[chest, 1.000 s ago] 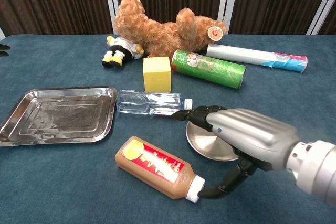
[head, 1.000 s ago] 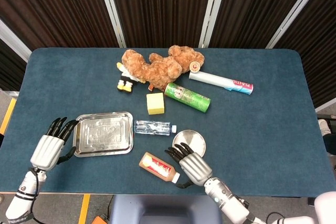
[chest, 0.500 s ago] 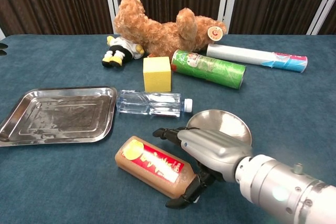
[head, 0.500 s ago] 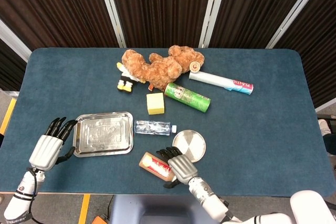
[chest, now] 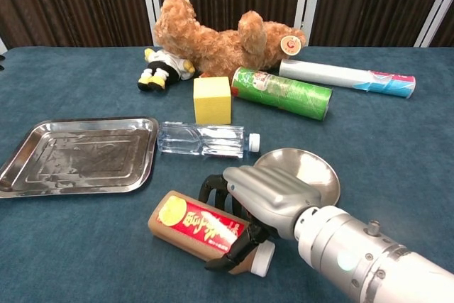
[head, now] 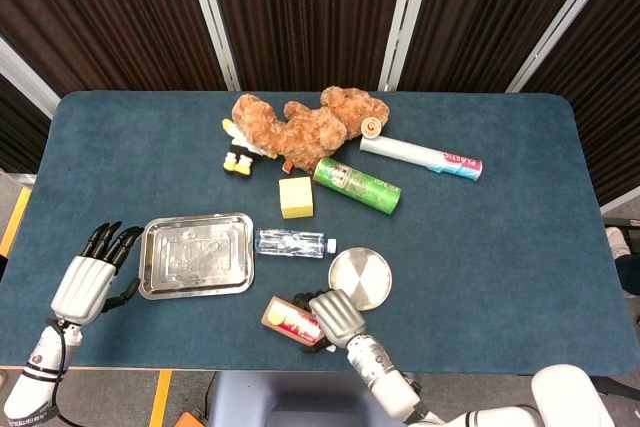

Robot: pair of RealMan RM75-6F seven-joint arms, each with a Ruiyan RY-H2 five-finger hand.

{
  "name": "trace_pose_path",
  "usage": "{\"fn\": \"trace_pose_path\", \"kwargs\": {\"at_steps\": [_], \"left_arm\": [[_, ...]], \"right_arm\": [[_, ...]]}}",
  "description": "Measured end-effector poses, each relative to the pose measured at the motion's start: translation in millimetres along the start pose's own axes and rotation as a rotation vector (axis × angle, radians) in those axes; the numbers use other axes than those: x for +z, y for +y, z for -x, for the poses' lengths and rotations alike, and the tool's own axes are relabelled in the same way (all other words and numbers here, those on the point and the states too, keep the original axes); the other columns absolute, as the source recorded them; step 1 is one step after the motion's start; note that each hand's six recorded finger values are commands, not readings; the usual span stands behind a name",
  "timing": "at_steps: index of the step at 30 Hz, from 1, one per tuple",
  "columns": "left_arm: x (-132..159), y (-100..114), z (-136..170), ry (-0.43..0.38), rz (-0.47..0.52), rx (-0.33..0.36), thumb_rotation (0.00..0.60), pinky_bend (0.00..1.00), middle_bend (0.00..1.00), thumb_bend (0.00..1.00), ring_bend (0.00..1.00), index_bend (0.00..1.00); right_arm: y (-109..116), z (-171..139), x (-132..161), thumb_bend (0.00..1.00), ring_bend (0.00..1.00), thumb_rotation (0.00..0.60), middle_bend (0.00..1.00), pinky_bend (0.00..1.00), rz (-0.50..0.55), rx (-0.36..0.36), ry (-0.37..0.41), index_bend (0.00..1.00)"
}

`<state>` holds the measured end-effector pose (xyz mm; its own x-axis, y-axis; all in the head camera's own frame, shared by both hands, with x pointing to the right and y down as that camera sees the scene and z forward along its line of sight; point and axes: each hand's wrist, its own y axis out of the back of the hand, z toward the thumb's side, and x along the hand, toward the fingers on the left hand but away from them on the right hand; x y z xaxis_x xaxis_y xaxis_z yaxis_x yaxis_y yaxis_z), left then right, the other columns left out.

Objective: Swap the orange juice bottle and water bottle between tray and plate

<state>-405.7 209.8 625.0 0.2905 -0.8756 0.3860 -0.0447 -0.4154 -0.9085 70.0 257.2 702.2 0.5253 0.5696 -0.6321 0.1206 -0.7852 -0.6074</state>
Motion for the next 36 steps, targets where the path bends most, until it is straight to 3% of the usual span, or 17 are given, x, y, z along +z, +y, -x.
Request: {"fn": "trace_pose_path", "kwargs": {"at_steps": [11,16,21,28,36], "left_arm": [[0,1,1,0.000,-0.009,0.004,0.600,0.08,0.12,0.37,0.03,0.00],[2,-4,1,-0.001,-0.032,-0.010,0.600,0.08,0.12,0.37,0.03,0.00],[3,-8,-1,0.004,-0.052,-0.018,0.600,0.08,0.12,0.37,0.03,0.00],[5,-14,-2,0.006,-0.081,-0.027,0.600,0.08,0.12,0.37,0.03,0.00],[9,-24,-5,0.008,-0.105,-0.049,0.600,0.08,0.12,0.37,0.03,0.00]], "right_arm": [[12,3,5,0.34,0.73,0.600,0.82,0.70,-0.011,-0.064,0.027,0.82],[50,-2,-8,0.35,0.76,0.600,0.85,0.70,0.000,-0.162,0.059,0.86],[80,-6,-26,0.35,0.76,0.600,0.85,0.70,0.020,-0.208,0.063,0.86],[97,-10,-76,0.35,0.76,0.600,0.85,0.70,-0.022,-0.188,0.016,0.86],[91,-10,-123,0.35,0.76,0.600,0.85,0.70,-0.096,-0.138,-0.031,0.86]]}}
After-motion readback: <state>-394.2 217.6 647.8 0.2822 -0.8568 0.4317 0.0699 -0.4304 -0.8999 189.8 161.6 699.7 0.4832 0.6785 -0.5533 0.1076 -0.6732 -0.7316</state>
